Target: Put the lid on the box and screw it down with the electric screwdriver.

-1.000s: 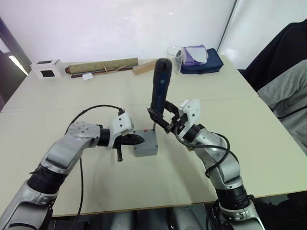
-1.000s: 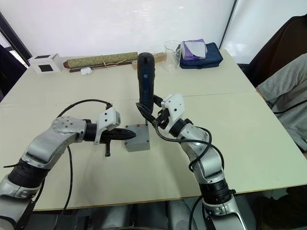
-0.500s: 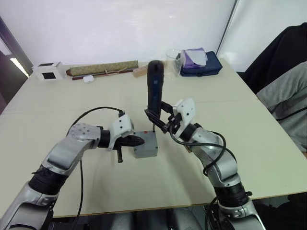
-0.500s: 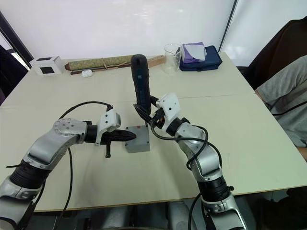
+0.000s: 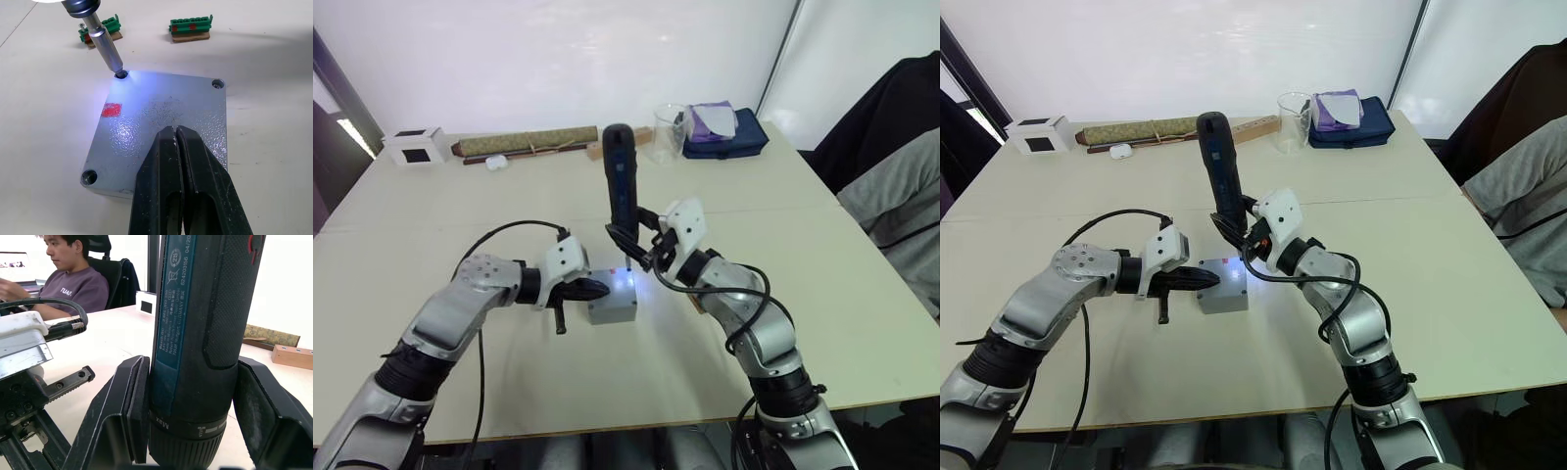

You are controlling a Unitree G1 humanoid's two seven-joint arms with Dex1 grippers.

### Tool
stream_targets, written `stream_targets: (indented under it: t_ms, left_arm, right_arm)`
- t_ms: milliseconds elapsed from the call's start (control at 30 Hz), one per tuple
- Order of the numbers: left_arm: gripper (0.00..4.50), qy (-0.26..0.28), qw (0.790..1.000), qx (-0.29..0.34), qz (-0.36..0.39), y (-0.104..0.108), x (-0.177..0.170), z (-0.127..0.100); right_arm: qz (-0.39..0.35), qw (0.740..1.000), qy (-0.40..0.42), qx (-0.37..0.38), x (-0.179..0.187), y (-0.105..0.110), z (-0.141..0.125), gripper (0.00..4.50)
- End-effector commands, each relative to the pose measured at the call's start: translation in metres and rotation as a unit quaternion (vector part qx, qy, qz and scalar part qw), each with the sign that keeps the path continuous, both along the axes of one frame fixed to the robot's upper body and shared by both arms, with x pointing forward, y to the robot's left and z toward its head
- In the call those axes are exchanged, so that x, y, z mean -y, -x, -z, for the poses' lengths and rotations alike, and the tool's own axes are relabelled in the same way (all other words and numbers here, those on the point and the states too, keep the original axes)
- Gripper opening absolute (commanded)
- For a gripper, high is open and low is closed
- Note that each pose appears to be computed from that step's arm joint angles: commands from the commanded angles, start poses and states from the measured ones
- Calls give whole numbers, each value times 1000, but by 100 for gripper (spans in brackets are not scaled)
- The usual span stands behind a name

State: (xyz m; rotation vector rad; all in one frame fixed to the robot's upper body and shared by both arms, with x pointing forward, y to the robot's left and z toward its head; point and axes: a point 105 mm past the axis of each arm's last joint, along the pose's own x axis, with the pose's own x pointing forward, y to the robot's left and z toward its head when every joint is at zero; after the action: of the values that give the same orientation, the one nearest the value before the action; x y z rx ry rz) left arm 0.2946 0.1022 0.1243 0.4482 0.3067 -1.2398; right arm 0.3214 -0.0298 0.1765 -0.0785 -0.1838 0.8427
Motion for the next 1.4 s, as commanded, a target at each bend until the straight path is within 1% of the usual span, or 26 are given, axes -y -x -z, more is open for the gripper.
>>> stream_targets:
  t_ms: [33,467,567,667,733,800,867,900,967,1000,1033,1067,1100,1133,1200,1233,1267,1300,1367,1400]
  left_arm:
    - [0,-29,999,-35,-14,3,-6,21]
    - [0,-23,999,-34,-9,2,-1,18]
    - [0,-19,999,-34,-8,2,3,17]
    - [0,-15,999,-35,-6,3,5,17]
    - [0,-7,999,-38,-7,4,6,16]
    - [0,6,999,-45,-15,3,7,14]
    - [0,14,998,-57,-27,3,8,12]
    - [0,30,997,-61,-31,2,8,8]
    - [0,73,994,-71,-44,0,11,-5]
    - [0,99,992,-67,-50,-1,13,-13]
    - [0,115,990,-46,-65,-6,14,-21]
    - [0,133,988,-40,-74,-9,14,-29]
    - [0,143,986,-37,-79,-10,14,-33]
    - [0,153,986,-35,-65,-6,16,-39]
    - [0,171,985,-8,-26,5,20,-53]
    - [0,180,983,-2,-14,8,22,-60]
    - [0,177,984,-20,-4,10,23,-60]
    - [0,166,986,-19,15,13,25,-61]
    - [0,146,988,-21,55,21,30,-59]
    - [0,137,987,-16,76,23,37,-59]
  right_arm:
    - [13,996,30,-78,7,-3,39,217]
    - [11,997,28,-71,9,-2,33,217]
    - [10,998,24,-56,8,-2,22,217]
    - [7,1000,12,-27,10,0,-3,217]
    - [2,1000,-9,11,13,4,-37,217]
    - [21,998,-5,52,21,4,-66,217]
    - [47,997,-19,57,31,-1,-89,217]
    - [56,996,-40,55,38,-3,-107,217]
    - [62,995,-67,42,50,-4,-136,217]
    - [63,995,-69,19,56,-4,-143,217]
    - [66,996,-64,-17,62,-6,-145,217]
    - [69,994,-63,-52,72,-8,-151,217]
    - [69,993,-65,-76,79,-7,-154,217]
    - [73,991,-65,-96,86,-7,-158,217]
    - [98,985,-55,-132,106,-10,-157,217]
    - [142,977,-43,-154,127,-17,-152,217]
    - [195,960,-22,-198,153,-25,-135,217]
    - [244,937,2,-252,180,-31,-113,217]
    - [296,894,41,-333,218,-30,-77,217]
    - [303,871,55,-383,234,-24,-55,217]
